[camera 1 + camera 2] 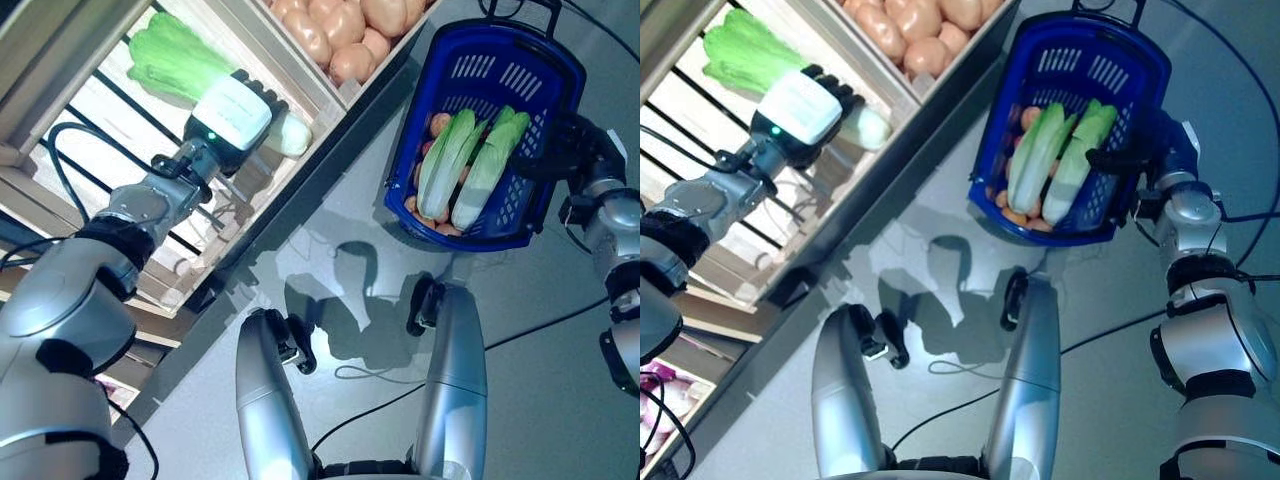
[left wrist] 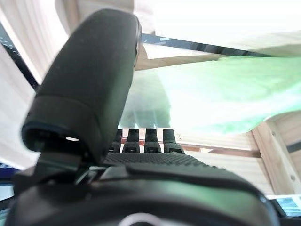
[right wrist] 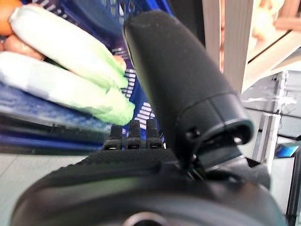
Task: Put vegetables into the basket
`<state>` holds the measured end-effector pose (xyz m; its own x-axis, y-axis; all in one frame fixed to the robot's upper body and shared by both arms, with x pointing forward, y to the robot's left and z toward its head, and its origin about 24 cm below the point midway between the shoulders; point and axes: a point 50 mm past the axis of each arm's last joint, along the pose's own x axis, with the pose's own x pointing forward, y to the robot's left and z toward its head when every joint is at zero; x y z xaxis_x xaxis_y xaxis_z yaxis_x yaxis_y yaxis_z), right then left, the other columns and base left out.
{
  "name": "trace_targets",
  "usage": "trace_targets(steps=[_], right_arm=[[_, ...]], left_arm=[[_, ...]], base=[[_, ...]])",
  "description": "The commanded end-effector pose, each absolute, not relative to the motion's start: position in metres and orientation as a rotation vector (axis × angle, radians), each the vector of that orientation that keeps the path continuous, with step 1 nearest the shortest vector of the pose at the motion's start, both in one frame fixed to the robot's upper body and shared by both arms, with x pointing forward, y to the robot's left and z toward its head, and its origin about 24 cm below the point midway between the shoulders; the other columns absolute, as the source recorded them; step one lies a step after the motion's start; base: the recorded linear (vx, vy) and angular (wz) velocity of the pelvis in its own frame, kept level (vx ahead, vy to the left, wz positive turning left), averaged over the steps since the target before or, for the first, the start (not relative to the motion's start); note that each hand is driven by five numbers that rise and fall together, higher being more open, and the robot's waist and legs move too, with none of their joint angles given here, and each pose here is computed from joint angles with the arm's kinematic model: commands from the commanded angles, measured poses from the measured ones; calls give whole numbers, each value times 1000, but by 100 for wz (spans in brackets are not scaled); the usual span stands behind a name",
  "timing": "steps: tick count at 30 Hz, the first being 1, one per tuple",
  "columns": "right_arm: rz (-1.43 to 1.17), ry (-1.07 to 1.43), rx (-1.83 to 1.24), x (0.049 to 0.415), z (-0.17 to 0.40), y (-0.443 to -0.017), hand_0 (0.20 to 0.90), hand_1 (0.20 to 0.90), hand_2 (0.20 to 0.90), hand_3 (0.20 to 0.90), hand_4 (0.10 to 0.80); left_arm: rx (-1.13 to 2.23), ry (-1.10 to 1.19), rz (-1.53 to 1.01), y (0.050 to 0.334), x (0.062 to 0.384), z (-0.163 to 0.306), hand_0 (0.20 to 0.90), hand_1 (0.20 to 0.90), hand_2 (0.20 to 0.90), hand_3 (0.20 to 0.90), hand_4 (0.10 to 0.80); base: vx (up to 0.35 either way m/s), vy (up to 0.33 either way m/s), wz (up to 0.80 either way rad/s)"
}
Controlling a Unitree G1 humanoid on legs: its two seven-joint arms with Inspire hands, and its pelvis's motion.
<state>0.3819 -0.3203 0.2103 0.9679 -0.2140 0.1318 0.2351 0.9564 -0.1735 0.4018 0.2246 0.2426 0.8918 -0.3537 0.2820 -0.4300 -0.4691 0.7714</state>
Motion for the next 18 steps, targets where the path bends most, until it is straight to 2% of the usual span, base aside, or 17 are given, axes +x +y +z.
trace_targets(steps=[1, 18], right_arm=[[-157, -361, -128, 382, 264, -309, 900, 900, 900, 900, 800], [12, -400, -108, 381, 263, -274, 900, 900, 900, 900, 800]], left_arm=[[2149, -536, 236, 234, 402, 279, 900, 900, 900, 900, 800], [2049, -503, 301, 229, 404, 302, 900, 900, 900, 900, 800]], base=[[1, -33, 0], [11, 3, -2]])
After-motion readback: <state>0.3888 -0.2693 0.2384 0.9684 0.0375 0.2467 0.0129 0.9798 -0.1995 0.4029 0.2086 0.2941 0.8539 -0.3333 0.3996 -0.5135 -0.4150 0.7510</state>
